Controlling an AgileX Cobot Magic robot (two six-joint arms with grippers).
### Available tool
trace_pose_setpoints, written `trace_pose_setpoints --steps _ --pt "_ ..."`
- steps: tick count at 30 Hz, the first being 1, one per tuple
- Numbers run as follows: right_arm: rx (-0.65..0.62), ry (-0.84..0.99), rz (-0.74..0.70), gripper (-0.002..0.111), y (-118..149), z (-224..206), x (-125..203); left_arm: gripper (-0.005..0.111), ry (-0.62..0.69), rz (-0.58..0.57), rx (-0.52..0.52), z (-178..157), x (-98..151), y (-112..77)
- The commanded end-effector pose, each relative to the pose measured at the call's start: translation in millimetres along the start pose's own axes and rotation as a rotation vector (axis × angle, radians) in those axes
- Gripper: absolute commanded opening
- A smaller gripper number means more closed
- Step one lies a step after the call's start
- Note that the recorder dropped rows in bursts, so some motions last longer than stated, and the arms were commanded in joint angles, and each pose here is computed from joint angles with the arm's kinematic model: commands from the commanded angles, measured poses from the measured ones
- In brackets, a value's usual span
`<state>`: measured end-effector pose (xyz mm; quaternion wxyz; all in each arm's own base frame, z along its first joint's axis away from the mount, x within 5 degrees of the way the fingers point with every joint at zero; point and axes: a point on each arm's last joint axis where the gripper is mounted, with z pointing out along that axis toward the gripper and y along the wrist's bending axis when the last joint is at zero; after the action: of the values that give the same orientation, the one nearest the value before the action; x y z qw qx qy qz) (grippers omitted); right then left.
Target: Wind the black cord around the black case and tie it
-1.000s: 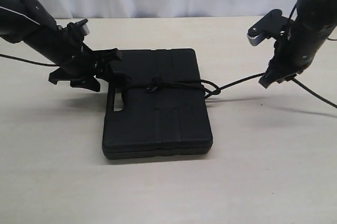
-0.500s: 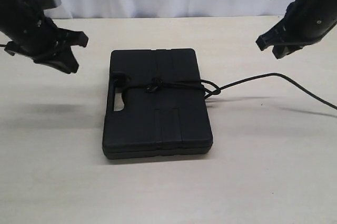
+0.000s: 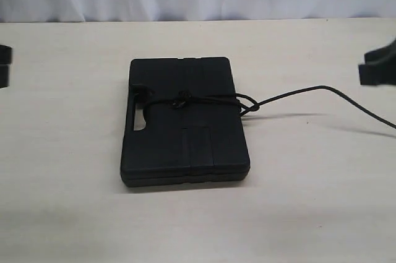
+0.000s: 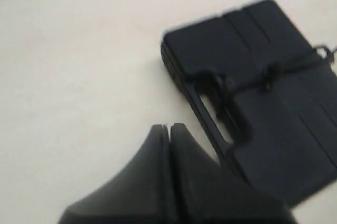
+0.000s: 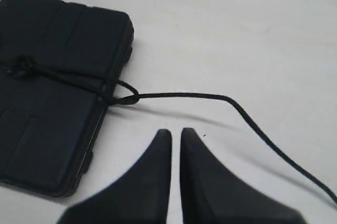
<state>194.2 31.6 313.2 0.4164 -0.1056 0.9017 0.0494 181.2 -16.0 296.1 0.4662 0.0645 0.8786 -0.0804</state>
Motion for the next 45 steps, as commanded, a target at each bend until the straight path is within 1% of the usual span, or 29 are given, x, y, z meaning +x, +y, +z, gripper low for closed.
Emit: trace_pose_setpoints --steps 1,2,3,4,5,6,10,15,20,22,25,26,27,28,29,31,32,33,34,35,36,37,38,39,41,45 --pt "0.092 -0.346 -0.07 0.005 -0.1 -17.5 55.1 0.0 -0.495 0.03 -0.179 -63.8 28.0 -0.5" --pt "0.119 -0.443 -0.064 0.005 -1.2 -19.5 61.7 0.0 -0.576 0.029 -0.22 -69.8 33.7 1.7" --pt "0.169 -0.602 -0.061 0.005 -3.5 -22.5 71.7 0.0 -0.677 0.022 -0.283 -74.4 44.7 6.0" --pt "0.198 -0.685 -0.061 0.005 -5.0 -23.1 77.4 0.0 -0.724 0.019 -0.311 -76.8 48.2 8.0" --pt "0.222 -0.762 -0.054 0.005 -6.0 -23.6 86.6 0.0 -0.734 0.02 -0.322 -76.1 53.1 8.8" --pt "0.234 -0.796 -0.054 0.005 -6.4 -24.6 89.6 0.0 -0.727 0.026 -0.319 -75.7 54.4 8.3" --pt "0.228 -0.788 0.026 0.005 -8.0 -26.0 99.2 0.0 -0.715 0.027 -0.31 -75.0 55.4 7.7" --pt "0.228 -0.787 0.026 0.005 -8.0 -26.0 99.2 0.0 -0.715 0.028 -0.304 -74.9 55.3 7.1" --pt "0.232 -0.797 0.027 0.005 -8.0 -26.3 102.7 0.0 -0.719 0.046 -0.23 -73.8 54.8 0.5" --pt "0.238 -0.8 0.026 0.005 -8.1 -24.2 110.3 0.0 -0.721 0.053 -0.211 -73.9 54.8 -1.4" --pt "0.249 -0.798 0.026 0.005 -7.6 -18.4 135.2 0.0 -0.733 0.058 -0.184 -75.5 54.8 -4.0" --pt "0.254 -0.835 0.026 0.005 -7.5 -22.6 135.5 0.0 -0.737 0.061 -0.183 -76.6 55.0 -4.3" --pt "0.236 -0.793 0.04 0.005 -6.4 -21.5 139.7 0.0 -0.744 0.069 -0.188 -77.1 55.9 -4.2" --pt "0.203 -0.732 0.078 0.005 -4.7 -20.2 146.5 0.0 -0.76 0.098 -0.208 -77.4 57.9 -3.4" --pt "0.184 -0.724 0.075 0.005 -2.6 -22.3 149.7 0.0 -0.782 0.156 -0.238 -76.6 61.7 -2.7" --pt "0.161 -0.73 0.054 0.005 0.9 -27.8 154.9 0.0 -0.842 0.329 -0.311 -71.7 76.1 -2.7" --pt "0.156 -0.753 0.047 0.005 2.1 -31.8 156.7 0.0 -0.86 0.382 -0.331 -66.3 88.0 -2.5" --pt "0.155 -0.771 0.03 0.005 3.2 -34.9 158.1 0.0 -0.891 0.428 -0.348 -62.1 100.0 -2.7" --pt "0.164 -0.812 -0.015 0.005 4.7 -40.6 159.9 0.0 -0.947 0.437 -0.365 -64.9 103.0 -2.9" --pt "0.178 -0.848 -0.053 0.005 5.6 -45.1 160.6 0.0 -0.924 0.438 -0.356 -64.3 105.3 -3.1" --pt "0.195 -0.88 -0.095 0.005 6.4 -49.0 161.3 0.0 -0.809 0.443 -0.317 -57.6 113.9 -3.6" --pt "0.228 -0.884 -0.161 0.005 6.6 -49.8 160.7 0.0 -0.754 0.447 -0.297 -55.3 119.1 -4.2" --pt "0.253 -0.933 -0.207 0.005 7.1 -53.6 157.7 0.0 -0.73 0.46 -0.289 -54.9 122.1 -4.8" --pt "0.275 -0.952 -0.248 0.005 7.6 -55.4 156.4 0.0 -0.742 0.47 -0.291 -57.3 123.3 -5.4" --pt "0.312 -0.984 -0.308 0.005 8.4 -58.3 154.4 0.0 -0.695 0.475 -0.275 -56.3 129.0 -5.9" --pt "0.316 -0.995 -0.306 0.005 8.3 -59.3 153.9 0.0 -0.687 0.476 -0.268 -58.2 132.9 -6.5"
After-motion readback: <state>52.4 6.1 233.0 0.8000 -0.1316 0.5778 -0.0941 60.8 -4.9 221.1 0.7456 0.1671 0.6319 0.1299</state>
